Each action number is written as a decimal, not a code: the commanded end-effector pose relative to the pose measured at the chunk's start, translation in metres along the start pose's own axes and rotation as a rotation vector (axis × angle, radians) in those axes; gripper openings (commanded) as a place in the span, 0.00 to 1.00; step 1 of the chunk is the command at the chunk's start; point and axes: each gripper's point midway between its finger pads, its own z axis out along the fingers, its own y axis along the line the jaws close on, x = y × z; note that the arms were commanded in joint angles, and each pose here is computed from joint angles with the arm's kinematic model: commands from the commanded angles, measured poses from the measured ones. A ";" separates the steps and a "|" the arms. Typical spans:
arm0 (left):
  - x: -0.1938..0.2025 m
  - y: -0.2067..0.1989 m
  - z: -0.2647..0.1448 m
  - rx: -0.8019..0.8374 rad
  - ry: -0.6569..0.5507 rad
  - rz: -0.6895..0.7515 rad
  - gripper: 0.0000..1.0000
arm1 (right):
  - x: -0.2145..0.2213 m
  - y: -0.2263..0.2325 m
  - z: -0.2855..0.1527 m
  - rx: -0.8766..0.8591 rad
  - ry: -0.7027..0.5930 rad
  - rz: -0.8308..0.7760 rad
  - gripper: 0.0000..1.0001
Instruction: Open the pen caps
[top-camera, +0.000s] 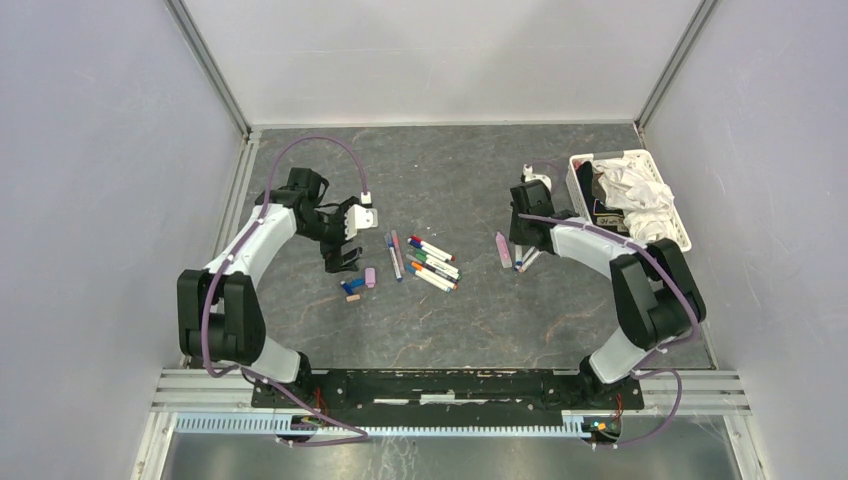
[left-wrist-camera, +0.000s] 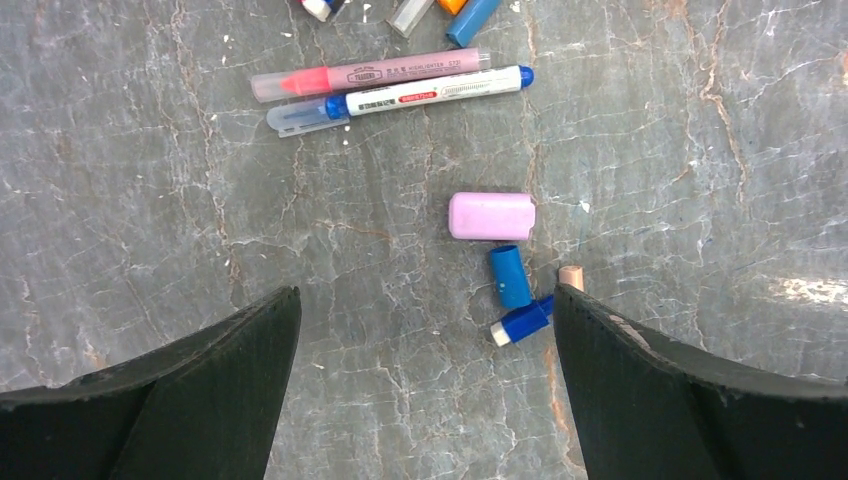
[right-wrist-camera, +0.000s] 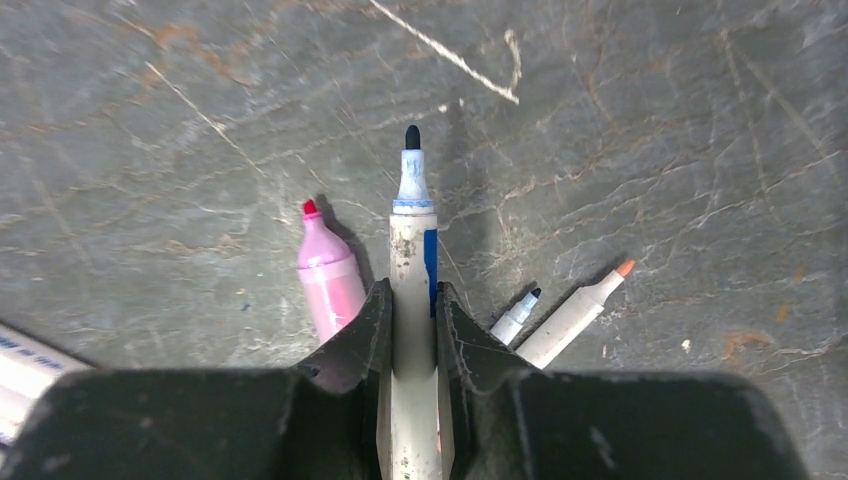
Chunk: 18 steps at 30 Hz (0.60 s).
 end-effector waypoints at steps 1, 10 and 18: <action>-0.013 -0.003 -0.012 -0.010 -0.029 -0.029 1.00 | 0.024 -0.012 0.016 0.077 0.047 0.000 0.00; -0.014 -0.002 -0.015 -0.015 -0.025 -0.006 1.00 | 0.059 -0.017 0.021 0.128 0.136 -0.028 0.10; -0.013 -0.002 -0.014 -0.009 -0.018 -0.005 1.00 | 0.103 -0.028 0.008 0.177 0.191 -0.073 0.24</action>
